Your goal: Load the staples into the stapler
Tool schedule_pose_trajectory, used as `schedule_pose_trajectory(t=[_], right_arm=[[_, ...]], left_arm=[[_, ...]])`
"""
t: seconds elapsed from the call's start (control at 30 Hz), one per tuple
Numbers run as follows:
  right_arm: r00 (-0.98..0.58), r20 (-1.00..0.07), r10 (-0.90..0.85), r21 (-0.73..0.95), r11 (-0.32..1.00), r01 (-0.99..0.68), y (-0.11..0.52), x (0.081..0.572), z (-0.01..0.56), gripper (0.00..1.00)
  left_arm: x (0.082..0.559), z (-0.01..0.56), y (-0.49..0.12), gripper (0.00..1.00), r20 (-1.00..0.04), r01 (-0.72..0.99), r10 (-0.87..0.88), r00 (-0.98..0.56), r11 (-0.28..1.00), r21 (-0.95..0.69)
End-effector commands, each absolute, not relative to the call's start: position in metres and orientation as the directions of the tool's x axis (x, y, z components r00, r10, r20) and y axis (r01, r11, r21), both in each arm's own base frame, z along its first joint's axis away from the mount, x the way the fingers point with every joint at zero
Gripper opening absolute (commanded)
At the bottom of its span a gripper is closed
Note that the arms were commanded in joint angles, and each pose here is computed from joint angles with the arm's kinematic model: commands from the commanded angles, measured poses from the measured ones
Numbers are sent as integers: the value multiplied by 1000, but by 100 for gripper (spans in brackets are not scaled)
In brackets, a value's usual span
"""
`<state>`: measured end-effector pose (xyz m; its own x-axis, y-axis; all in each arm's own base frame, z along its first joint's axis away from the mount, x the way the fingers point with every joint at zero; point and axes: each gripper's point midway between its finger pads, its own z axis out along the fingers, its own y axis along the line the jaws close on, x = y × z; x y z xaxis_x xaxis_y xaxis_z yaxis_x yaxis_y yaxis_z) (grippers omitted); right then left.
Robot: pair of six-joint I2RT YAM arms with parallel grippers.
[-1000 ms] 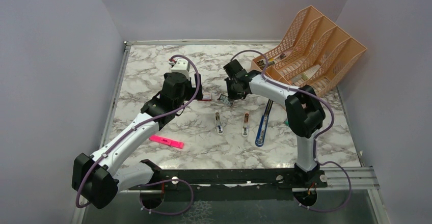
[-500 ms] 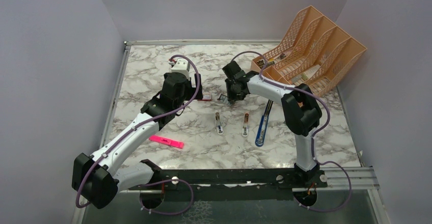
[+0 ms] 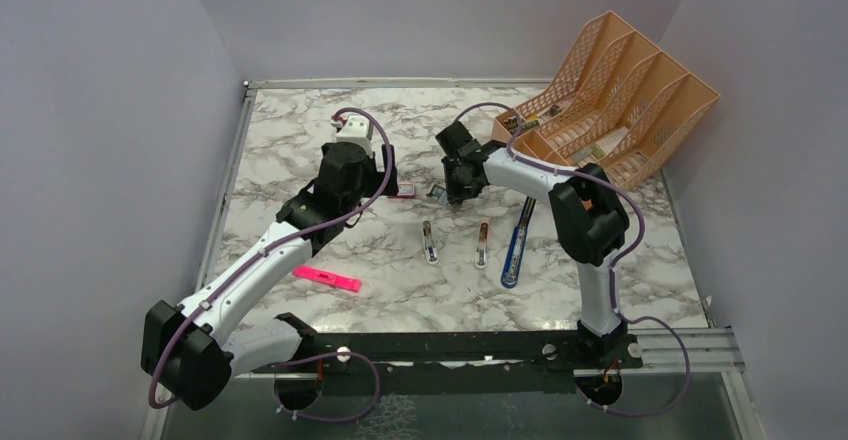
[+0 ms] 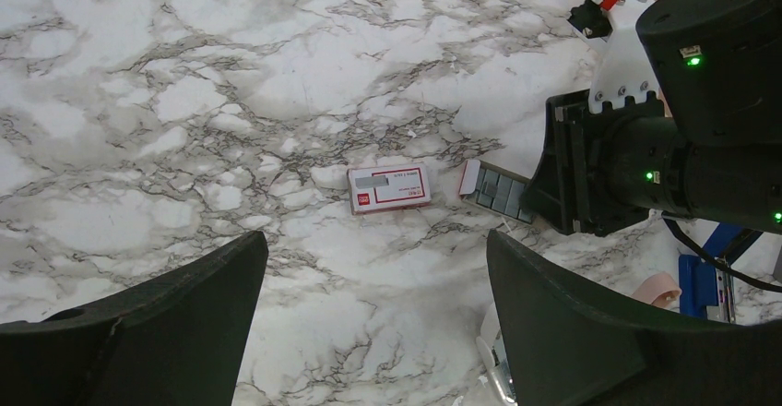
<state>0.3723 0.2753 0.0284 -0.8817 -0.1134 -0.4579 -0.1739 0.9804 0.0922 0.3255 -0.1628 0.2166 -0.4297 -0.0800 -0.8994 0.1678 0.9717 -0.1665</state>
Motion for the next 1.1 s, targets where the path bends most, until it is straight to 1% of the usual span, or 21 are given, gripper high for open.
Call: schedule_pose_trajectory(t=[0.0, 0.1, 0.23, 0.3, 0.43, 0.77, 0.83, 1.0, 1.07], right_arm=[[-893, -437, -106, 123, 977, -176, 284, 368, 28, 28], [-895, -435, -96, 139, 975, -173, 286, 367, 31, 23], [-899, -429, -89, 163, 971, -174, 289, 364, 36, 22], [-900, -427, -88, 173, 969, -176, 290, 362, 37, 23], [-904, -418, -86, 164, 972, -168, 287, 360, 34, 29], [-921, -380, -78, 176, 972, -156, 286, 350, 29, 29], [-922, -380, -77, 184, 970, -157, 288, 350, 29, 28], [-919, -389, -67, 187, 971, -150, 288, 351, 34, 20], [-915, -399, -62, 187, 971, -147, 287, 353, 38, 19]], left_arm=[[327, 224, -163, 89, -907, 166, -104, -408, 969, -186], [327, 225, -163, 89, -908, 166, -105, -406, 968, -187], [327, 224, -163, 89, -907, 165, -105, -407, 968, -186], [327, 225, -163, 89, -907, 166, -106, -407, 968, -188], [327, 224, -163, 89, -907, 166, -106, -408, 968, -187], [327, 222, -163, 89, -905, 164, -106, -412, 968, -188], [327, 221, -163, 89, -905, 163, -106, -413, 969, -188], [327, 221, -163, 89, -904, 163, -105, -414, 969, -187], [327, 222, -163, 89, -905, 161, -107, -412, 969, -187]])
